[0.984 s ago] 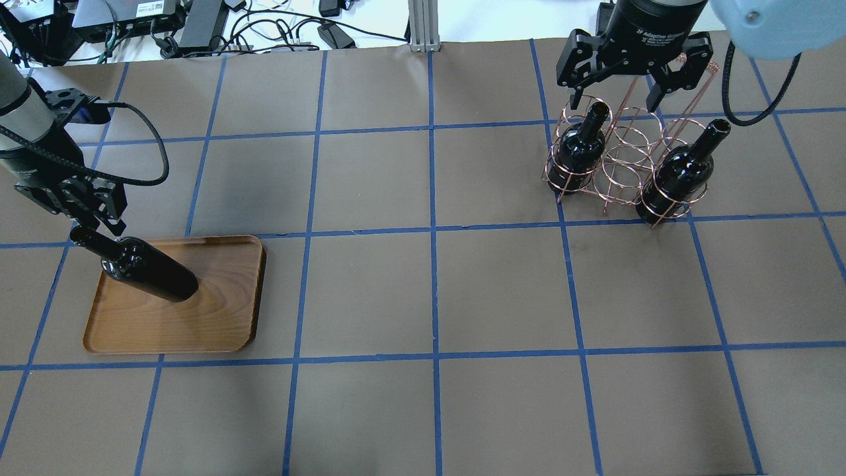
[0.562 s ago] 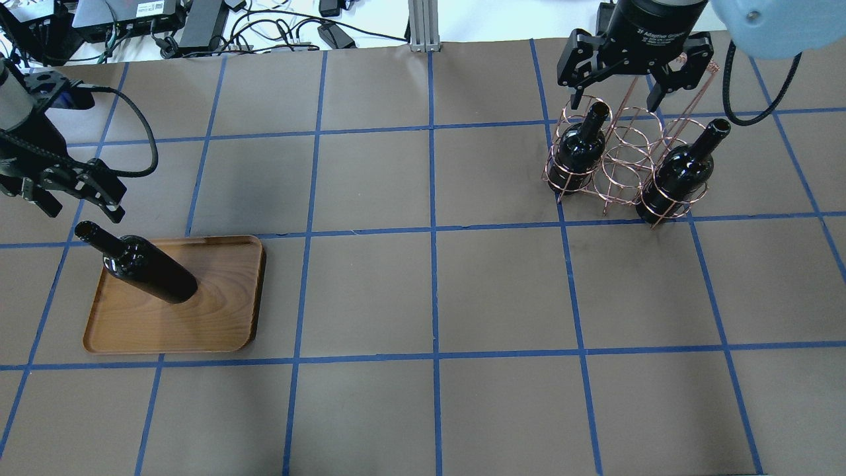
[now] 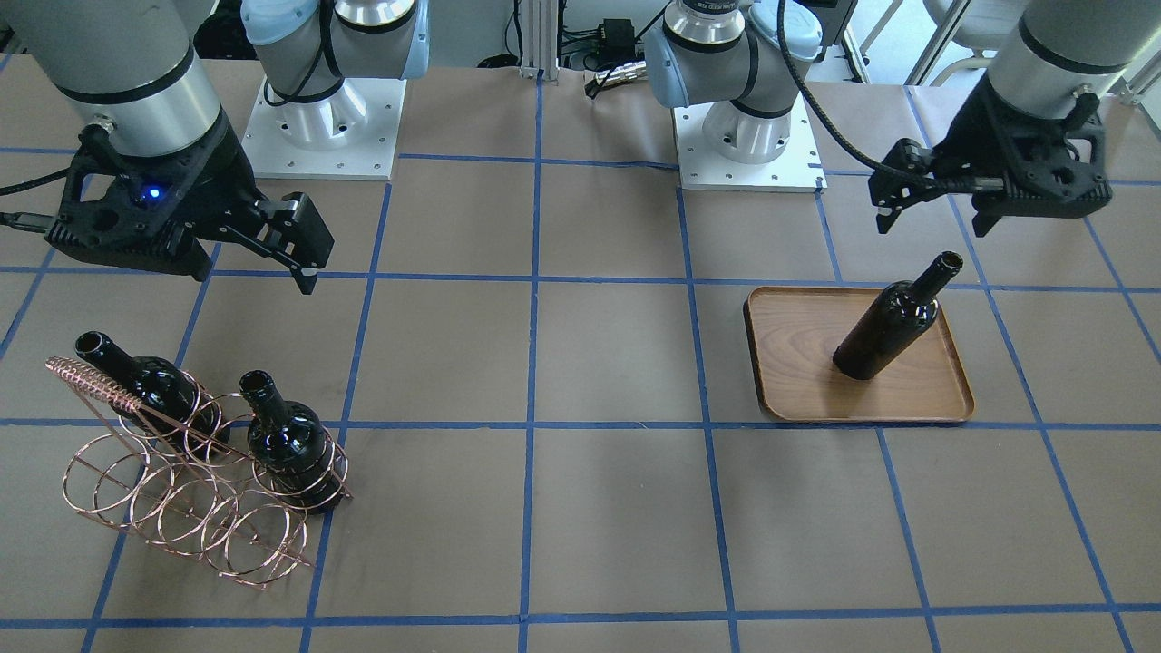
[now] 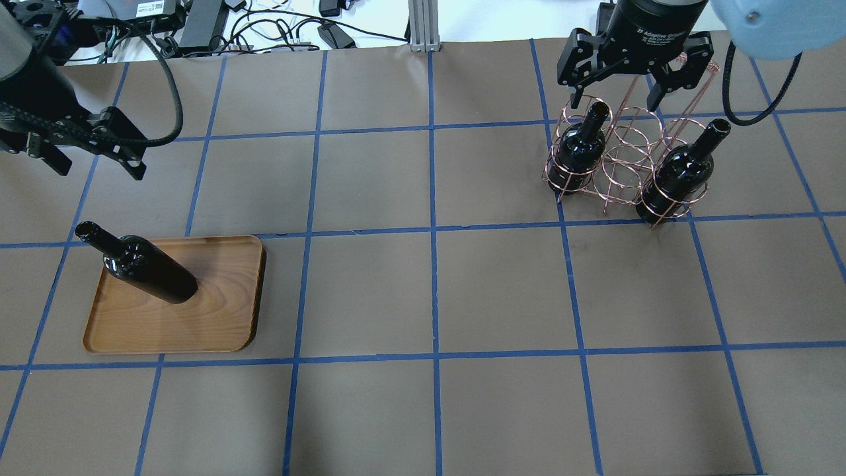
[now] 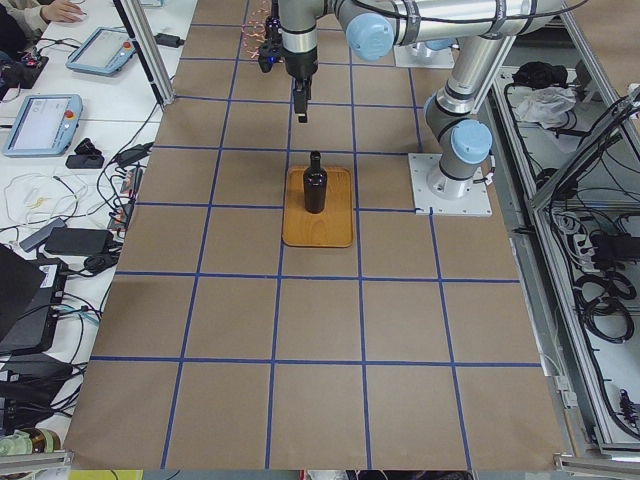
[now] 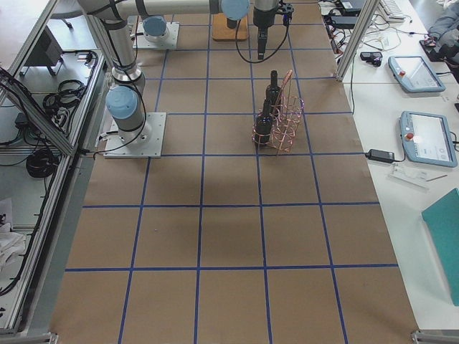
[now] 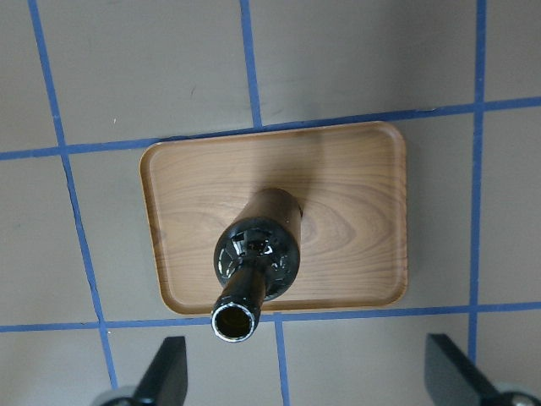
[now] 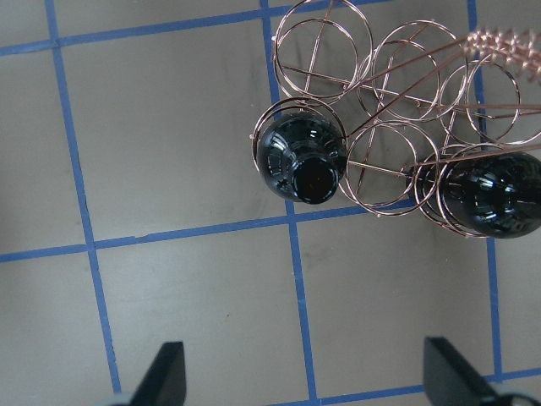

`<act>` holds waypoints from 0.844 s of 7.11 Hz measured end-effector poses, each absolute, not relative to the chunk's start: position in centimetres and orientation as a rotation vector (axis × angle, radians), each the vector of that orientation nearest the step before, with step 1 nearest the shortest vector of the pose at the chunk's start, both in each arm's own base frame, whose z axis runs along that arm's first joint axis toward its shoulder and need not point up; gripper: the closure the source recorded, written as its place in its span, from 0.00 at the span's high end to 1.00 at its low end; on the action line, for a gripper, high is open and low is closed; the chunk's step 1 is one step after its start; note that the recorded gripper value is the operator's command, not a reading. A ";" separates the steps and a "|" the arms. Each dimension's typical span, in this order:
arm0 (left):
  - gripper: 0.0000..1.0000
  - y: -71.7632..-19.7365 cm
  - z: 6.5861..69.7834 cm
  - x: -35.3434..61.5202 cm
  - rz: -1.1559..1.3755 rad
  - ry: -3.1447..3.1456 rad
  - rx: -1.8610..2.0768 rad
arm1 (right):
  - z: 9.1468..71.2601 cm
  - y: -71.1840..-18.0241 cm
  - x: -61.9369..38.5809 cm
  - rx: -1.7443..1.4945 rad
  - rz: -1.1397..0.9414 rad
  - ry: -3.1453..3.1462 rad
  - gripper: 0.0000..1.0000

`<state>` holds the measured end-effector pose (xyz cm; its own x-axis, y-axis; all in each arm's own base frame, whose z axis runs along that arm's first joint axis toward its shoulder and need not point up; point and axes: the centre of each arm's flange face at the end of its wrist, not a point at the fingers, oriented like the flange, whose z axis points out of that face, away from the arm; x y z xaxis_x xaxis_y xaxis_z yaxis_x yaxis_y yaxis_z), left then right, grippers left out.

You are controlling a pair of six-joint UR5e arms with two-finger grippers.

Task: Take wine from basket and place on tray
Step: 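Open the left gripper and raise it away from the tray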

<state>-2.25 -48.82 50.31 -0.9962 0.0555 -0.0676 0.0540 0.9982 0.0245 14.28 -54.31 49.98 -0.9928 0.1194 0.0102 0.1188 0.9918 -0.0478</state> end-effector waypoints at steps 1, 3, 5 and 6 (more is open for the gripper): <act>1.00 -48.4 50.7 -5.5 0.007 3.086 0.059 | 50.0 -54.3 14.3 -0.185 0.074 -3.122 1.00; 1.00 -47.5 51.1 -9.9 -0.017 3.093 0.092 | 50.0 -54.4 14.3 -0.183 0.083 -3.122 1.00; 1.00 -47.1 51.2 -11.2 -0.024 3.092 0.087 | 50.1 -54.4 14.3 -0.183 0.091 -3.123 1.00; 1.00 -47.0 51.2 -11.4 -0.024 3.094 0.085 | 50.1 -54.4 14.3 -0.183 0.092 -3.123 1.00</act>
